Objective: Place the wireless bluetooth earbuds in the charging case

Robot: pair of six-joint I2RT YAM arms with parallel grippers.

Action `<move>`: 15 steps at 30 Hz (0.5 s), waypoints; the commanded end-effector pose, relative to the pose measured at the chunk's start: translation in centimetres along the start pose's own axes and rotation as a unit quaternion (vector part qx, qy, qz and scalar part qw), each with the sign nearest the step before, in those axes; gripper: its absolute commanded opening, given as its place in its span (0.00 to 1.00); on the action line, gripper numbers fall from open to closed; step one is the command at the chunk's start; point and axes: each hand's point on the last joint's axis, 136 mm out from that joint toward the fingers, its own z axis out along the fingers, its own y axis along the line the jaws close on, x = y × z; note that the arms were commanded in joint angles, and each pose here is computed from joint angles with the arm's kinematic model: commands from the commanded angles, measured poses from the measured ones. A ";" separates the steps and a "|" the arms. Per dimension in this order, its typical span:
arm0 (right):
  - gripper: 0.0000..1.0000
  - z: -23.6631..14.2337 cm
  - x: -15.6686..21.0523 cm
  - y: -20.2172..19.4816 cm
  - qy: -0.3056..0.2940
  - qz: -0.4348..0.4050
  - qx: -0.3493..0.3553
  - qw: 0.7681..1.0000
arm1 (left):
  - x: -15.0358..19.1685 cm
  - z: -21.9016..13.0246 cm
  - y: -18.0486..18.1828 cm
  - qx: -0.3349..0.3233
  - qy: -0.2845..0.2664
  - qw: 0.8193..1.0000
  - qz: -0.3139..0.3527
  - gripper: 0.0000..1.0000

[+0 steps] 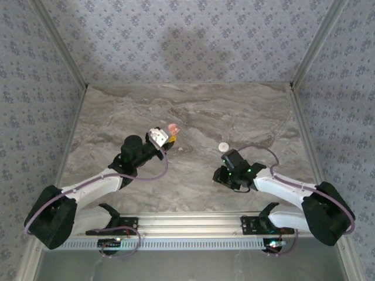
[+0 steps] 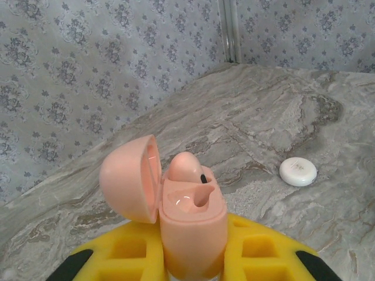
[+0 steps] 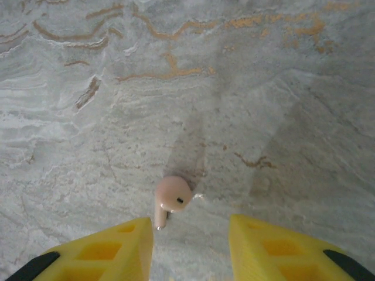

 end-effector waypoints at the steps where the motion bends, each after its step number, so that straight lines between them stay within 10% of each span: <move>1: 0.40 -3.0 0.4 0.6 0.029 -0.032 0.020 0.999 | -1.0 -0.5 0.2 0.001 -0.014 1.000 0.012 0.10; 15: 0.34 -3.9 1.0 1.4 0.133 0.093 0.108 0.981 | -1.4 -0.6 0.2 0.005 -0.015 1.000 0.014 0.10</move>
